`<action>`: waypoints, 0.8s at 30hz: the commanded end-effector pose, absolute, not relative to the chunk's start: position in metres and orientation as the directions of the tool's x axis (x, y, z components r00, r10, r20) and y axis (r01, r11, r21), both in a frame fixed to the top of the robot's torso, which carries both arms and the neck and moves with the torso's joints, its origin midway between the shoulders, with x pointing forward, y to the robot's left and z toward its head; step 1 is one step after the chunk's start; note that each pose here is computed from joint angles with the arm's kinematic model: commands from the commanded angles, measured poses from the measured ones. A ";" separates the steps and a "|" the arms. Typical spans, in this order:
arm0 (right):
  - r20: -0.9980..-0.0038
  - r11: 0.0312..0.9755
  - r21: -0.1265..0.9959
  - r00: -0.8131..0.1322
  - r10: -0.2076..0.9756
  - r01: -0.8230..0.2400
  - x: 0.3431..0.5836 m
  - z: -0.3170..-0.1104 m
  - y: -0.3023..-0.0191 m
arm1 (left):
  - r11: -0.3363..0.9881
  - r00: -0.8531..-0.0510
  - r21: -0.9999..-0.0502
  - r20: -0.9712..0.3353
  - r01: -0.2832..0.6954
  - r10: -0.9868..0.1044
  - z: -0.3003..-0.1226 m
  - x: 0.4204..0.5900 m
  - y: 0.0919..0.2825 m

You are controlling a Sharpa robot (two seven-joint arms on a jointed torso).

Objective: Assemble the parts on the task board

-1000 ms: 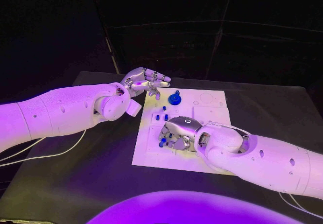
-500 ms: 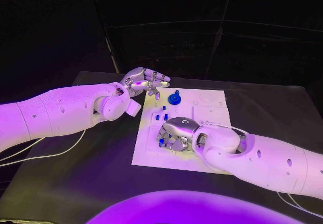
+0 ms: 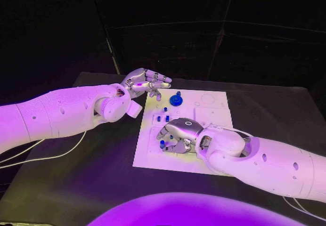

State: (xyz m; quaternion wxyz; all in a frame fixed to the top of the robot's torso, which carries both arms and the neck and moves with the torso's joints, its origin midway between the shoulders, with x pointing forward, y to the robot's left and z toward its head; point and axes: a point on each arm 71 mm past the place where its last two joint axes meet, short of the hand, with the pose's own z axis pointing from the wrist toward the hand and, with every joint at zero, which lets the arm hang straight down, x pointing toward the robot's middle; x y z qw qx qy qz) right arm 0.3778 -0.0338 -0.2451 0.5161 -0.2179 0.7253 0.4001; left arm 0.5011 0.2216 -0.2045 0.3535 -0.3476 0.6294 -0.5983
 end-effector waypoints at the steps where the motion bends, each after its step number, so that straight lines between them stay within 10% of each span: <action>1: -0.922 0.547 0.386 -0.331 0.200 -0.743 0.373 -0.233 -0.038 | 0.035 -0.514 -0.999 -0.022 -0.016 -0.857 -0.203 0.501 0.222; 24: -0.779 0.753 0.598 -0.419 0.466 -0.275 0.392 -0.200 -0.193 | 0.039 -0.506 -0.999 -0.024 -0.018 -0.862 -0.203 0.500 0.226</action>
